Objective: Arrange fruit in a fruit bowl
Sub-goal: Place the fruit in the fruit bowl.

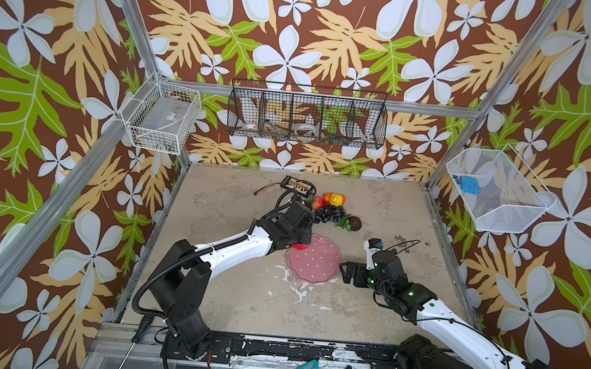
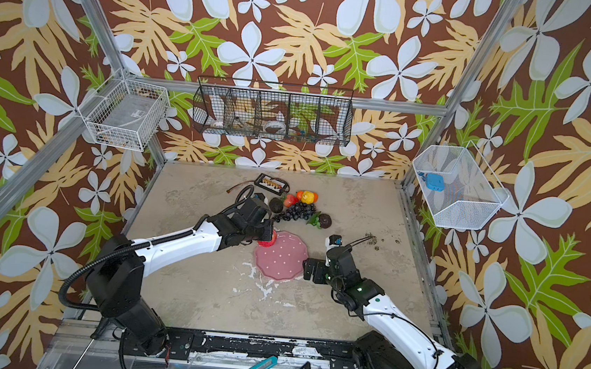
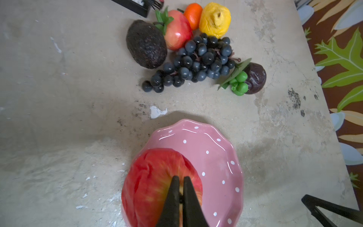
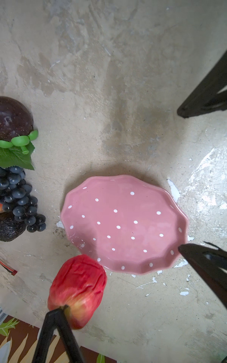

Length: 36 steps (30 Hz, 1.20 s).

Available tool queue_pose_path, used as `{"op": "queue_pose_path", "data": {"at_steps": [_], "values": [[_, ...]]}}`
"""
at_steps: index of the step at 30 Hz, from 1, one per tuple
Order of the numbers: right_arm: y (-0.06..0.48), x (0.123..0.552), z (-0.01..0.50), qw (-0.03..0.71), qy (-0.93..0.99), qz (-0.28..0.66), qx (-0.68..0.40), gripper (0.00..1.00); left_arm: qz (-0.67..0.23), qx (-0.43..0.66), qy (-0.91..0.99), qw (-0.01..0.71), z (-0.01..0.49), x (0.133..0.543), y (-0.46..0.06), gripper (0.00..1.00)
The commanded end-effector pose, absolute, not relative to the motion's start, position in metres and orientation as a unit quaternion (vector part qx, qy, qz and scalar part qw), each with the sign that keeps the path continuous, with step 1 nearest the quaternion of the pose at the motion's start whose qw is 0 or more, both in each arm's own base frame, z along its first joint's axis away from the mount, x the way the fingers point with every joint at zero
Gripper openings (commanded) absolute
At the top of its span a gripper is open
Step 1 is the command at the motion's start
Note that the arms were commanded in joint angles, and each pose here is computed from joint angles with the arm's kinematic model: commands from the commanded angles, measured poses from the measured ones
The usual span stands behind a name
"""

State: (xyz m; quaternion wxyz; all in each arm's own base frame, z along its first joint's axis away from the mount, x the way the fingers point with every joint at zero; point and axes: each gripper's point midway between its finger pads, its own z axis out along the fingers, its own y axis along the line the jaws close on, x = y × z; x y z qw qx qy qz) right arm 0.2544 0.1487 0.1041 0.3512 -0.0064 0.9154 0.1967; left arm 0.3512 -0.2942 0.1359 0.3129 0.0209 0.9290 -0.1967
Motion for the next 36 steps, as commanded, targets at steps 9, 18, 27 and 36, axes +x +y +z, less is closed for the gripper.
{"op": "queue_pose_path", "data": {"at_steps": [9, 18, 27, 36], "values": [[0.146, 0.249, 0.099, 0.349, 0.916, 0.199, -0.002, 0.99, -0.217, 0.023, 0.926, 0.309, 0.120, 0.358, -0.317, 0.00], [0.147, 0.248, 0.097, 0.348, 0.915, 0.202, -0.001, 1.00, -0.197, 0.021, 0.930, 0.311, 0.109, 0.363, -0.314, 0.00], [0.148, 0.249, 0.097, 0.346, 0.916, 0.203, -0.001, 1.00, -0.181, 0.019, 0.933, 0.311, 0.102, 0.366, -0.310, 0.07], [0.147, 0.250, 0.099, 0.349, 0.916, 0.200, -0.001, 1.00, -0.180, 0.018, 0.933, 0.311, 0.102, 0.364, -0.308, 0.21]]}}
